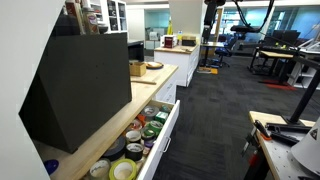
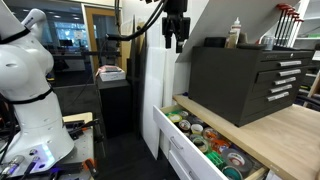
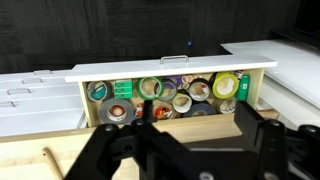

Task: Close the drawer

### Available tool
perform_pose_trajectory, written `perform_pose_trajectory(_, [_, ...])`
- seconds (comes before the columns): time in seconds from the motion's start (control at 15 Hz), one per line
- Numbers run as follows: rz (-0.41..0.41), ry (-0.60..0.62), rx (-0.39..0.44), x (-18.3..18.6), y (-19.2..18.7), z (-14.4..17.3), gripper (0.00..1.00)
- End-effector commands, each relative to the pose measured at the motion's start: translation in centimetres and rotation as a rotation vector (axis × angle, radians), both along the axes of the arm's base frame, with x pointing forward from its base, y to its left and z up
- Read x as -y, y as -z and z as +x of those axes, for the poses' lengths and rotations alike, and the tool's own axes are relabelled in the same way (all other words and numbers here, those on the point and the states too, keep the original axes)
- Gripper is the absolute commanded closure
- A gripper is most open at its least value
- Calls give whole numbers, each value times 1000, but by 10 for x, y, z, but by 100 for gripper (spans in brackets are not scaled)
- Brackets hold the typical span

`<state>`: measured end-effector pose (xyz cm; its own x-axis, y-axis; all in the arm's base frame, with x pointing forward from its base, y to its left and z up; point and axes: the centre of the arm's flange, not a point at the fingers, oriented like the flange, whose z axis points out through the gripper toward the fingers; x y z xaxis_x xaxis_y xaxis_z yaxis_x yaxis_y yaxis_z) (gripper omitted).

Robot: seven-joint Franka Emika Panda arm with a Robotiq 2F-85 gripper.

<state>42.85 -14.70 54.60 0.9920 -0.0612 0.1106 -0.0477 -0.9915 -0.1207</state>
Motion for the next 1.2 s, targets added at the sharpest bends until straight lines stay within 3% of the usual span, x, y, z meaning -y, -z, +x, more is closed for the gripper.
perform_pose_trajectory(0.0, [-26, -71, 3, 5, 22, 9, 0])
perform_pose_trajectory(0.2, [-57, -180, -9, 6, 58, 21, 0])
perform_pose_trajectory(0.47, [-78, -420, -7, -4, 110, 38, 0])
perform_pose_trajectory(0.87, [-89, -763, 6, -42, 148, 60, 0])
perform_pose_trajectory(0.93, [-91, -675, -28, -34, 141, 57, 0])
perform_pose_trajectory(1.13, [-89, -691, -36, -39, 146, 59, 0])
